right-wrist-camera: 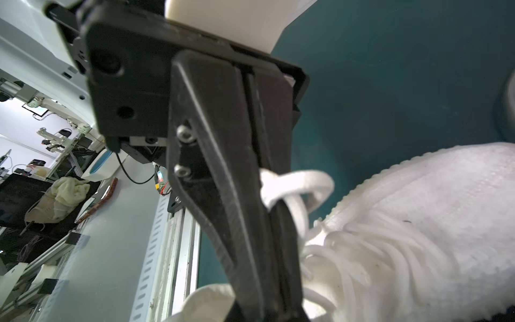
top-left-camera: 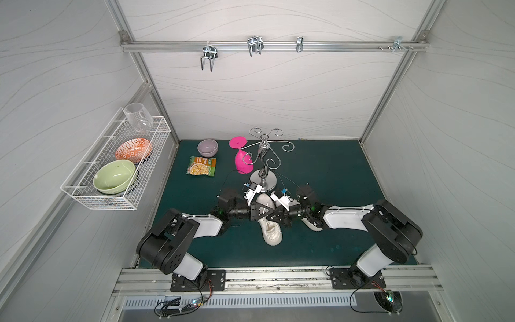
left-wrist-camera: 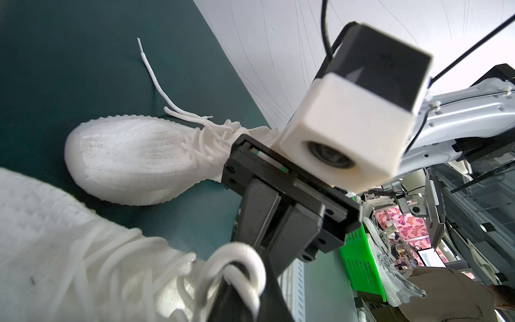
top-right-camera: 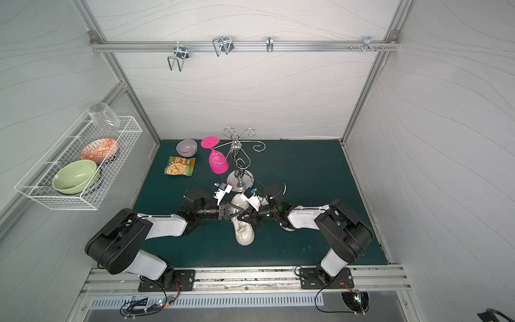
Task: Tie the shoes
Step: Cross the shoelace with the shoelace.
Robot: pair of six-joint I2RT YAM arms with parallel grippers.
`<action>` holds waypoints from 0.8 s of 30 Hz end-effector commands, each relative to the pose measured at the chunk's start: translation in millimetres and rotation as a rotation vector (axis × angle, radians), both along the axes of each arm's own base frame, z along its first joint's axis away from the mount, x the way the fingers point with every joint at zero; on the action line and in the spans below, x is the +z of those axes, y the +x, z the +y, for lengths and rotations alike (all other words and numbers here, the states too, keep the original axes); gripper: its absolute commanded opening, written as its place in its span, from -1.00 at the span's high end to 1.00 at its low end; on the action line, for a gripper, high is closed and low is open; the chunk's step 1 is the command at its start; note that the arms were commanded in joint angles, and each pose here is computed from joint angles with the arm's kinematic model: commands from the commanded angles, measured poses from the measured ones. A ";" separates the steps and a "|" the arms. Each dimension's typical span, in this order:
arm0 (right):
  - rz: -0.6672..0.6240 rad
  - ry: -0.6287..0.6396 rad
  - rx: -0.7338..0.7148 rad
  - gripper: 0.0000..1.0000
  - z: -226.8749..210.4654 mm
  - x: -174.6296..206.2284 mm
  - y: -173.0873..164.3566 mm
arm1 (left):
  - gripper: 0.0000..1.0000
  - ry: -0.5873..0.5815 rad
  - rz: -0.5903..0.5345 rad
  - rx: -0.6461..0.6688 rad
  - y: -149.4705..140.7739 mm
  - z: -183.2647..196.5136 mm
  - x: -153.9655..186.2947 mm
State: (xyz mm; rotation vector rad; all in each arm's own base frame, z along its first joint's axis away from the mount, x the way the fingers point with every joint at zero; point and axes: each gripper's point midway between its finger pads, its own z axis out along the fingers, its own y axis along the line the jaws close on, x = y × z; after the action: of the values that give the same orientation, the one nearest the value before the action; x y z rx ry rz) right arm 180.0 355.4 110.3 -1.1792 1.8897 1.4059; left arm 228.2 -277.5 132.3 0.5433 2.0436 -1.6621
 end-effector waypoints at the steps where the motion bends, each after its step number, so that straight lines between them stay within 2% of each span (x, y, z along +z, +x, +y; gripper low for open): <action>1: -0.055 0.035 -0.034 1.00 -0.2 10.3 6.4 | 1.00 -0.011 -0.021 0.010 6.2 -2.3 3.8; 4: -0.068 0.030 -0.063 1.00 -1.9 10.7 10.2 | 0.93 -0.008 -0.013 0.012 5.2 -1.1 2.4; 5: -0.072 0.025 -0.071 1.00 -3.0 9.3 11.0 | 0.83 -0.005 -0.010 0.018 6.1 0.0 2.0; 7: -0.080 0.015 -0.085 1.00 -4.9 7.9 13.7 | 0.48 0.010 -0.006 0.043 7.6 4.4 -0.6; 9: -0.075 0.008 -0.095 1.00 -6.3 6.2 15.9 | 0.29 0.034 -0.007 0.069 9.1 9.7 -4.1; 12: -0.076 -0.002 -0.108 1.00 -8.1 4.5 18.4 | 0.25 0.091 -0.012 0.088 7.1 16.0 -10.0; 15: -0.076 -0.011 -0.119 1.00 -8.0 2.8 20.5 | 0.31 0.133 -0.025 0.094 2.1 21.5 -11.9; 17: -0.077 -0.008 -0.123 1.00 -7.5 3.6 22.1 | 0.54 0.164 -0.031 0.118 1.9 26.0 -14.5; 19: -0.081 -0.011 -0.130 1.00 -7.4 3.2 23.6 | 0.84 0.235 -0.015 0.161 4.0 34.1 -25.2; 20: -0.081 -0.012 -0.132 1.00 -7.3 2.9 24.1 | 0.92 0.271 -0.007 0.178 4.7 38.1 -30.3; 24: -0.073 -0.018 -0.125 1.00 -5.8 1.1 23.3 | 1.00 0.390 0.005 0.246 8.9 53.6 -45.8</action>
State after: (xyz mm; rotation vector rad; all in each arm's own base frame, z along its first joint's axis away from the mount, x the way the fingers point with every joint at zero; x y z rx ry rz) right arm 198.8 347.6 103.0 -1.0872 1.9249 1.2766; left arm 229.6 -238.3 100.0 0.4100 2.2716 -1.3001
